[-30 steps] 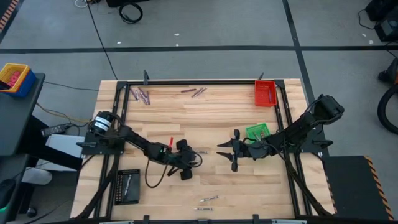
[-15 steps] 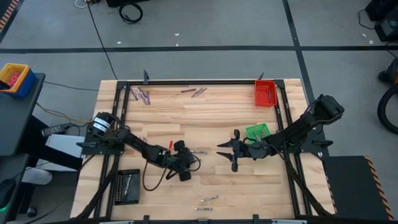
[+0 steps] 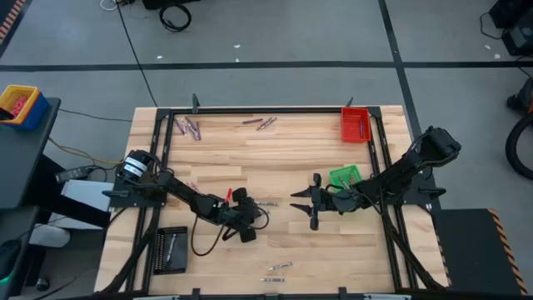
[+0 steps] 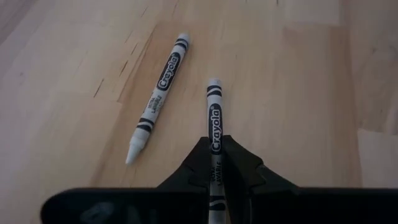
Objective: Sort crayons
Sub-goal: Put the white crayon into the black bin
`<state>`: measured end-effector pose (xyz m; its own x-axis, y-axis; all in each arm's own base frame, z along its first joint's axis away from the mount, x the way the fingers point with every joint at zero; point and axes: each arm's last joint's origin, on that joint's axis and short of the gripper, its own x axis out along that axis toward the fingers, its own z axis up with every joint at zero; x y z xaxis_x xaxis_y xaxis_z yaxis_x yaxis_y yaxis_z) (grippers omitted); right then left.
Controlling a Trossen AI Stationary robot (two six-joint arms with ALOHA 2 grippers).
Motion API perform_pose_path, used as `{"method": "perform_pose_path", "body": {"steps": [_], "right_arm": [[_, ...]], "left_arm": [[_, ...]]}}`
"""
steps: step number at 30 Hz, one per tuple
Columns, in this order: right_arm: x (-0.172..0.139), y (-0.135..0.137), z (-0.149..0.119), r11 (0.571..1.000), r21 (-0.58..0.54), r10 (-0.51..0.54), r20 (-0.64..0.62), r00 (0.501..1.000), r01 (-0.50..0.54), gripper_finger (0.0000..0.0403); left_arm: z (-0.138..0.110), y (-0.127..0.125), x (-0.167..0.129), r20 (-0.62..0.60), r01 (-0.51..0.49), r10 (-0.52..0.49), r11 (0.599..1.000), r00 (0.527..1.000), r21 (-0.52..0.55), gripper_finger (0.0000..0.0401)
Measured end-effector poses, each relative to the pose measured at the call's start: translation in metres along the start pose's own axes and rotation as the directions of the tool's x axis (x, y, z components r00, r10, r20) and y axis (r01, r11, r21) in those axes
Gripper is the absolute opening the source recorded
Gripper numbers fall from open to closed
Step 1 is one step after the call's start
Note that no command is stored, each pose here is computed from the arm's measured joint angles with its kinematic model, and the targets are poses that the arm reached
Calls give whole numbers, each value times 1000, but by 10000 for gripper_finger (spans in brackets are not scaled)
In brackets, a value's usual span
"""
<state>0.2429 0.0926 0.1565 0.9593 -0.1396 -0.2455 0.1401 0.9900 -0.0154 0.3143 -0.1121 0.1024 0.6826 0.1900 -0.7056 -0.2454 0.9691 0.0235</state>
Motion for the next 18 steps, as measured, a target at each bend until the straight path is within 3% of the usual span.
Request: {"method": "perform_pose_path", "body": {"steps": [6, 9, 14, 18], "right_arm": [[0, 0, 0, 1000, 0, 0, 0, 1000, 0, 147], [0, 0, 0, 1000, -1, 0, -3, 1000, 0, 147], [0, 0, -1, 1000, 10, -1, -9, 1000, 1, 147], [0, 0, -1, 1000, 9, -2, -15, 1000, 2, 147]], "left_arm": [[26, -9, -25, -167, -58, 68, 996, 983, 65, 34], [48, -16, -53, -250, -109, 108, 994, 962, 11, 33], [60, -31, -103, -506, -225, 150, 970, 850, -90, 34], [55, -43, -143, -681, -388, 147, 896, 718, -215, 34]]}}
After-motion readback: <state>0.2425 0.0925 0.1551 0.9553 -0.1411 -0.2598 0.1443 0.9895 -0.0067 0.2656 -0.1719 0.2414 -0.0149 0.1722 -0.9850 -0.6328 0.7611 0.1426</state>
